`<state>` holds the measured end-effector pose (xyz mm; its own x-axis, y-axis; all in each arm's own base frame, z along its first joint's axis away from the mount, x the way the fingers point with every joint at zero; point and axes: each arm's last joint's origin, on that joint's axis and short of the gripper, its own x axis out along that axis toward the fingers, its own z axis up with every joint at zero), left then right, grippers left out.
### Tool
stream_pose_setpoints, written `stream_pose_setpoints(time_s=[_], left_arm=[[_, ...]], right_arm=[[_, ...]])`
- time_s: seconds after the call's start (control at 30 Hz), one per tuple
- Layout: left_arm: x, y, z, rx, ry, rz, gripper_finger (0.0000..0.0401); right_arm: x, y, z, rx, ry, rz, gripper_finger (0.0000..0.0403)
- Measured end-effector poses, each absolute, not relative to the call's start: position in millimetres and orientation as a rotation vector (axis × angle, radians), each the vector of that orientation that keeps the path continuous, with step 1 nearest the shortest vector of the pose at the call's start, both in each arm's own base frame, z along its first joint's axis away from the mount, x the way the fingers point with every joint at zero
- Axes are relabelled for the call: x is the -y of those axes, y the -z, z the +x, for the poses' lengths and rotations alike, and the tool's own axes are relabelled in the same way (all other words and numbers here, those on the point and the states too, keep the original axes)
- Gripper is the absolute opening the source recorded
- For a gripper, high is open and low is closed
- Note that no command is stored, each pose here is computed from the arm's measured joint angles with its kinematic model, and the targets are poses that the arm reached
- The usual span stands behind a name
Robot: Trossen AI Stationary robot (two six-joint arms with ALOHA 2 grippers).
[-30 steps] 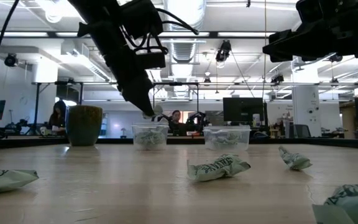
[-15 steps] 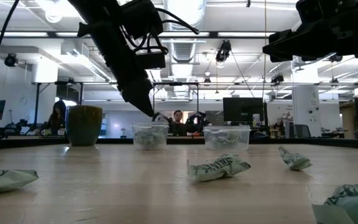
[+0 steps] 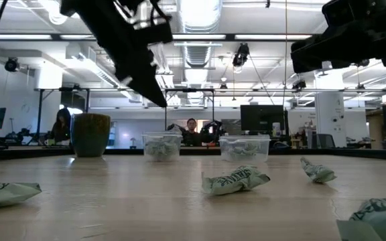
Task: Pick and place items into bin
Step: Put the light green stevia packet into the right transparent bin
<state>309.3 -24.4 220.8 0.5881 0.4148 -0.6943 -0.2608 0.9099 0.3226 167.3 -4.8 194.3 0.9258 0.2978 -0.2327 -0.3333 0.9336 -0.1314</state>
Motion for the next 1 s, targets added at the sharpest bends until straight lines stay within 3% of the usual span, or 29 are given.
stream_pose_setpoints(time_s=[0.37,0.83,1.0], left_arm=[[78.2,-220.9,300.9,-0.823,-0.24,0.261,0.0123],[82.3,-219.4,297.0,-0.844,-0.252,0.27,0.0123],[82.1,-218.9,296.4,-0.851,-0.252,0.274,0.0123]], right_arm=[[-9.1,-188.0,177.4,-0.215,-0.432,-0.132,0.0128],[-55.9,-174.4,231.0,-0.397,-0.631,-0.097,0.0128],[-64.4,-165.0,250.8,-0.554,-0.654,-0.089,0.0128]])
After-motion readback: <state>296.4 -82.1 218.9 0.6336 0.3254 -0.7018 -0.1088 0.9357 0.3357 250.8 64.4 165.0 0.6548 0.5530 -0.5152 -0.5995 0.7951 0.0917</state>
